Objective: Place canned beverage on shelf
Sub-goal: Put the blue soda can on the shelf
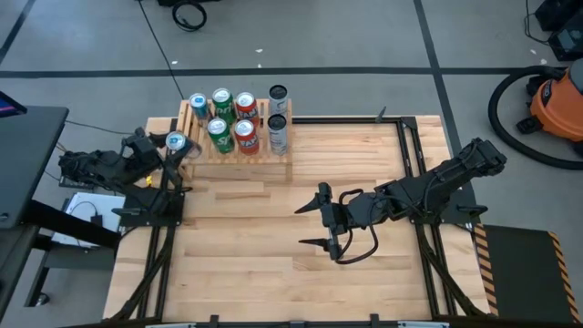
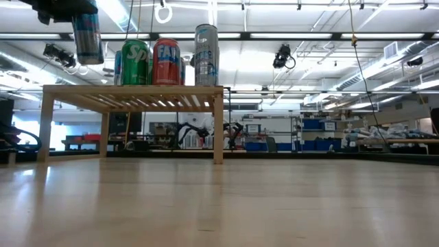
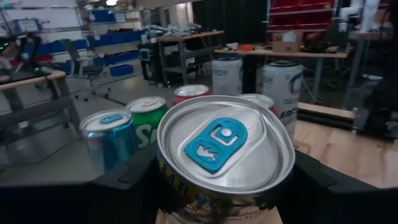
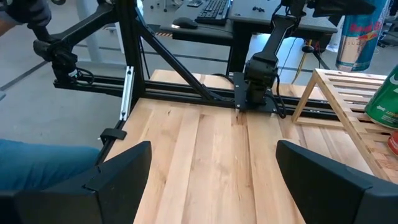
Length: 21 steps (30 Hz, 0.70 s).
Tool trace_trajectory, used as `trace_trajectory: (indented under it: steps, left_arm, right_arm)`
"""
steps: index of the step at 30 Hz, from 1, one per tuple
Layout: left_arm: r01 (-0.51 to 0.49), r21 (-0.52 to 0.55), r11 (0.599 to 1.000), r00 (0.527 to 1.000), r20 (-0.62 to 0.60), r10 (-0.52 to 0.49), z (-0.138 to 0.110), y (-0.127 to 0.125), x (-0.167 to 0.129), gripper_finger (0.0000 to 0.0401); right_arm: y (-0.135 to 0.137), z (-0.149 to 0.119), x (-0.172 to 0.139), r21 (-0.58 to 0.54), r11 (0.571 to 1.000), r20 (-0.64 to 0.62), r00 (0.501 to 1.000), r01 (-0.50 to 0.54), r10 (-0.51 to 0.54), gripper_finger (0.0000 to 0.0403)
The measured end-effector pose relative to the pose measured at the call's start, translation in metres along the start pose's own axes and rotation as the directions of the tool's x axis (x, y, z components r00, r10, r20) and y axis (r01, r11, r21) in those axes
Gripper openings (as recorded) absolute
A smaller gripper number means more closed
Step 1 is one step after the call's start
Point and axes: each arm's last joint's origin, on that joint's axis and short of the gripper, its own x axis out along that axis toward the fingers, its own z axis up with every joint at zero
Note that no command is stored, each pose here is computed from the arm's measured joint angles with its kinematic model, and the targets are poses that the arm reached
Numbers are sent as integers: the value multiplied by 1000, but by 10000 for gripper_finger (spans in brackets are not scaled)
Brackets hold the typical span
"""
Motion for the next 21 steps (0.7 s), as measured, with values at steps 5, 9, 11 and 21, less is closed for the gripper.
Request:
trace_trajectory:
  steps: [5,9,11,21]
  left_arm:
    - [37,18,999,999,16,-37,3,-1,0,240]
    - [77,24,997,997,3,-77,1,-2,0,240]
    - [159,-10,987,987,-4,-159,0,-5,0,240]
    - [347,-33,937,927,-141,-348,-6,-44,15,240]
  right_arm:
    - [-1,1,0,4,1000,7,1000,4,-4,355]
    - [-1,1,0,4,1000,7,1000,4,-4,355]
    - [-1,1,0,4,1000,7,1000,4,-4,355]
    - [-3,1,1,-18,1000,6,1000,9,-9,355]
